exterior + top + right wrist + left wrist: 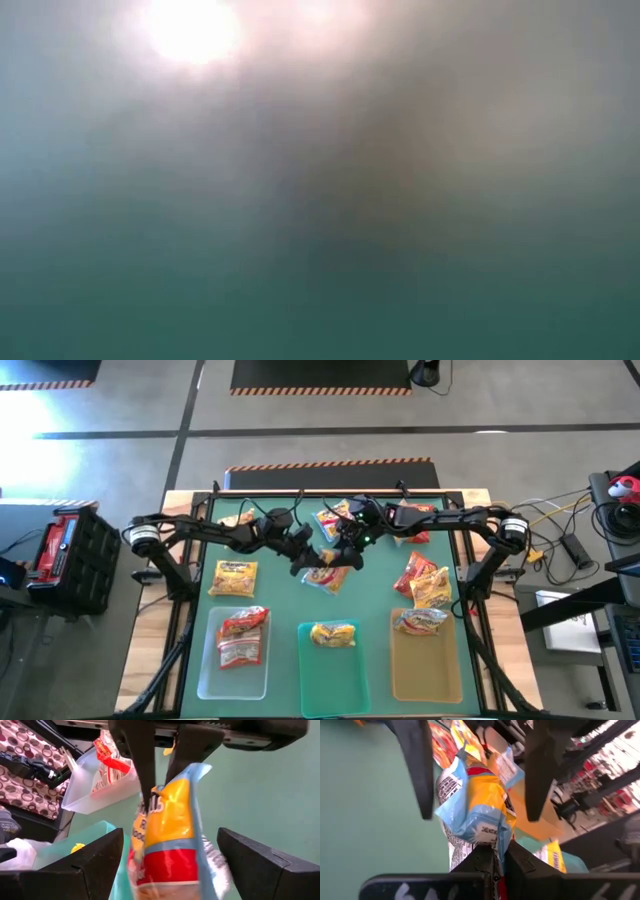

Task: Sort Maruchan noodles
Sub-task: Put the blue noodle pack into the yellow bin

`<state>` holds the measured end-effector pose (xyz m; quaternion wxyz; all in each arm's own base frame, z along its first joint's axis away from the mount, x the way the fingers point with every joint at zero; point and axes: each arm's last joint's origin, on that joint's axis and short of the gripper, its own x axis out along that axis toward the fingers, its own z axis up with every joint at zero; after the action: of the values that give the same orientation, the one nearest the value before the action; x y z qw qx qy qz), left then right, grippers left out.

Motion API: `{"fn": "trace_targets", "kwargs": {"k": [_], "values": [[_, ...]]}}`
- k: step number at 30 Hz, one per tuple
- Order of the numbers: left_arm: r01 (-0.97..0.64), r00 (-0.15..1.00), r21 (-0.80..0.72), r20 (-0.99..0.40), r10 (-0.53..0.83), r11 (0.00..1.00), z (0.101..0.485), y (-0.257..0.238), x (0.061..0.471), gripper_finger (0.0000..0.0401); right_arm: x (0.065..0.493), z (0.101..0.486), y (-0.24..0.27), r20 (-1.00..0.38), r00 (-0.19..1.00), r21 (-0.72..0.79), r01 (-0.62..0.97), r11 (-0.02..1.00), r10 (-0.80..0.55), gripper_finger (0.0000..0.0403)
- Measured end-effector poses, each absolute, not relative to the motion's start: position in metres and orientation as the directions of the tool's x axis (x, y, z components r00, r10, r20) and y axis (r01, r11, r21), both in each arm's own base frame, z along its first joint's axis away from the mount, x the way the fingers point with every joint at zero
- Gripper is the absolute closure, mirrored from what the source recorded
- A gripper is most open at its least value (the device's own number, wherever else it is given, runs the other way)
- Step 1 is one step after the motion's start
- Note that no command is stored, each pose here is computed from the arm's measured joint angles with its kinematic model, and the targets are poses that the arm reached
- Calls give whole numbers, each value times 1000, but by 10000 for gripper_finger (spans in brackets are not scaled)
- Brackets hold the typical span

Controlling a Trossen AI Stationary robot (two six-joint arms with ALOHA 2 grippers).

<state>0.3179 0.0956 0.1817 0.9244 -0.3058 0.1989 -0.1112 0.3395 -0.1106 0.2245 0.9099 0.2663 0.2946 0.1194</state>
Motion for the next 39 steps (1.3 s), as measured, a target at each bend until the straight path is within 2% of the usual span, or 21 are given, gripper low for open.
{"fn": "trace_targets", "kwargs": {"k": [5,9,20,29,35,39], "values": [[66,909,-581,-300,-288,812,182,98,318,401,341,222,-108,-477,791,559,-63,827,383,95],[77,918,-568,-279,-280,819,185,99,319,401,341,221,-106,-484,785,567,-54,822,386,114],[73,920,-567,-279,-275,820,185,99,319,398,339,219,-105,-505,769,578,-35,815,392,234],[42,931,-560,-278,-235,828,187,101,320,326,333,218,-112,-527,757,593,4,805,385,331],[38,940,-546,-264,-215,837,191,106,321,273,320,224,-128,-539,765,626,84,775,353,341],[41,940,-549,-261,-218,835,191,109,320,256,305,230,-133,-579,743,633,150,759,336,343]]}}
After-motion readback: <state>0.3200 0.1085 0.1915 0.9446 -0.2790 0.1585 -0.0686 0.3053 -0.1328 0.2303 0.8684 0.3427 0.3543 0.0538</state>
